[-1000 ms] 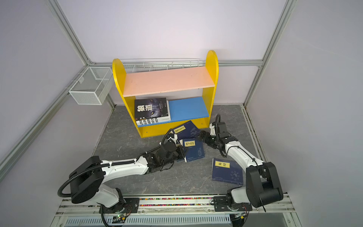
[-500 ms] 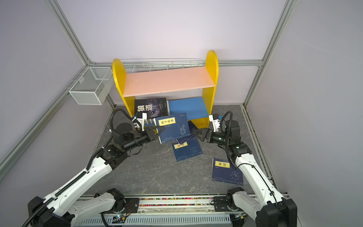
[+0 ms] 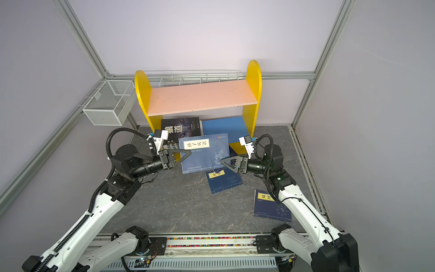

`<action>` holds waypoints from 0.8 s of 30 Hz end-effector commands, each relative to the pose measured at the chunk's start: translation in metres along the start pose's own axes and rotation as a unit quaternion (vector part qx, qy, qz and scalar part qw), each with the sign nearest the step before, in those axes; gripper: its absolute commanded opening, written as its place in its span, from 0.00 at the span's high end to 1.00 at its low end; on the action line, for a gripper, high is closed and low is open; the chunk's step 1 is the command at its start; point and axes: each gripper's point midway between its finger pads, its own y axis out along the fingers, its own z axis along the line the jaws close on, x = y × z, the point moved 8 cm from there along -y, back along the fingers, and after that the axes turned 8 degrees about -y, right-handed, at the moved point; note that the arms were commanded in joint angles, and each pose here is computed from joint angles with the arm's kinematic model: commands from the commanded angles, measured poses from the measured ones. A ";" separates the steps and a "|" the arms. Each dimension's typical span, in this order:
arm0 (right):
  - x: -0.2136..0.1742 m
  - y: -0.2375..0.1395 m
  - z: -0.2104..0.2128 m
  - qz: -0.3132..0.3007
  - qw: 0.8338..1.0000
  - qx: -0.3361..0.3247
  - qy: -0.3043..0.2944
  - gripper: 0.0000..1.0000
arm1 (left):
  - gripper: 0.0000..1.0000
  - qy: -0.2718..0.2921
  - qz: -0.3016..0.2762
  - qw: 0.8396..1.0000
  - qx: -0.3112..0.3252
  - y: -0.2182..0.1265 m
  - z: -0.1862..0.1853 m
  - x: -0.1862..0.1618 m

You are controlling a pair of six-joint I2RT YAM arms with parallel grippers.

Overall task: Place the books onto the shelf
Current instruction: 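Lift the dark-blue book upright with the left gripper while the right swings to it, then clamp the upright dark-blue book between both grippers and raise it toward the shelf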

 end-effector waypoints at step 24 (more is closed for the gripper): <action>0.007 0.004 0.025 -0.027 0.998 0.057 0.011 0.72 | 1.00 0.030 0.026 0.999 -0.032 0.007 0.019 0.034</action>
